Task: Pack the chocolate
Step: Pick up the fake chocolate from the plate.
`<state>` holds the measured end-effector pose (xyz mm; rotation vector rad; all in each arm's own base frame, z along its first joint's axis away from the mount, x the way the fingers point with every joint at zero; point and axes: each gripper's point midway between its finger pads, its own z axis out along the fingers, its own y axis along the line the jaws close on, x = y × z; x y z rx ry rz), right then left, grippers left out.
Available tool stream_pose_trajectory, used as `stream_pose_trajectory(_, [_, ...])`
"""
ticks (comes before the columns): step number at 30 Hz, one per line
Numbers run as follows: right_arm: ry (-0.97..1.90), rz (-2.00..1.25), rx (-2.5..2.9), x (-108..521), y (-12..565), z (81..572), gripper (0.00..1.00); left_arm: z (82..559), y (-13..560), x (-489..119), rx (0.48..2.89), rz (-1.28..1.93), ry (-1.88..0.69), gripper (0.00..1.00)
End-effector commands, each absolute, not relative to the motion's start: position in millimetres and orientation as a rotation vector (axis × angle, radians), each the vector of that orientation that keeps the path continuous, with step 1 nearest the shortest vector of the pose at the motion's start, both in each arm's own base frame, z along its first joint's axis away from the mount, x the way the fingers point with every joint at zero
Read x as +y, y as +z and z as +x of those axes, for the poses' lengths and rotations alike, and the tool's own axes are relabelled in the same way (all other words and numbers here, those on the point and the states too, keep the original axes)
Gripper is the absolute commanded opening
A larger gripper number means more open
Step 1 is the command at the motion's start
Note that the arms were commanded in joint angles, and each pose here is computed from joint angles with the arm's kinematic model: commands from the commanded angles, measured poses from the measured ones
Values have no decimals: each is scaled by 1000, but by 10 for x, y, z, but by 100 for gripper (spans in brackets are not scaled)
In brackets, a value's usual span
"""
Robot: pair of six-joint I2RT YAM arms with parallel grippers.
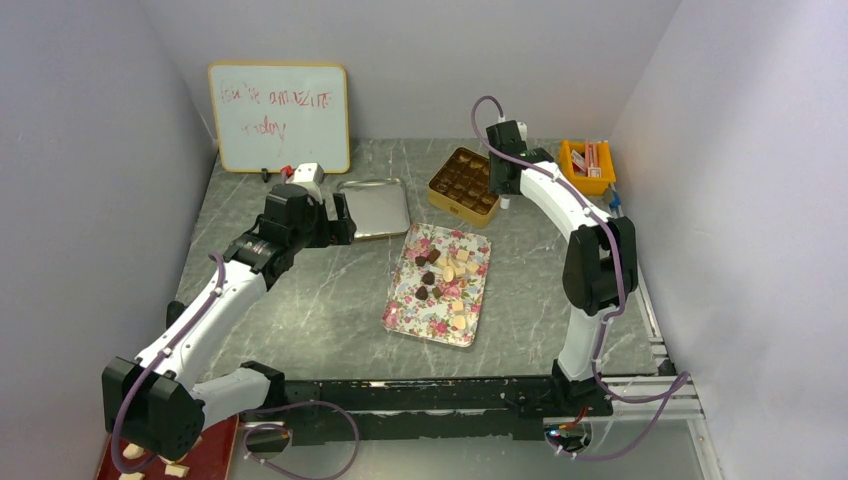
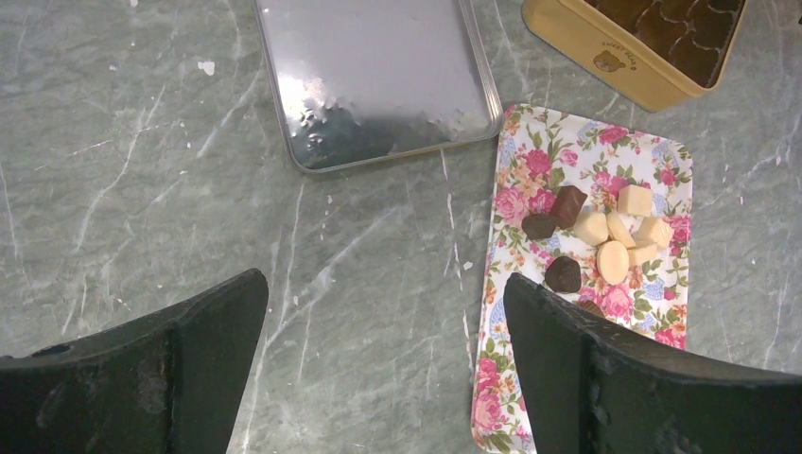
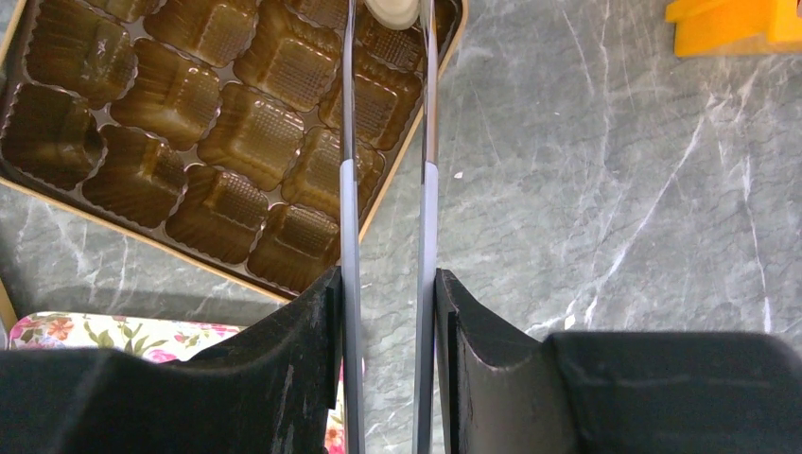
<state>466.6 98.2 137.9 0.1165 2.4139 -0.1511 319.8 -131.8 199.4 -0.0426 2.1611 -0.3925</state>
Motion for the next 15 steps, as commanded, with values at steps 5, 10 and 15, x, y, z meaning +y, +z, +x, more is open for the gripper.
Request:
stream_pose_trajectory(5, [-153,145,2306,920,1731,4811,1,3238,2059,-1328,2138,-53,-404,100])
stream_pose_trajectory(10, [-167,150,2298,878,1769,4771,0,3236,2073,-1345,2134,-55,-418,100])
stream_pose_trajectory(15, [-166,160,2293,842,1790,4743,0,3224,2077,-1355,2134,-57,-428,100])
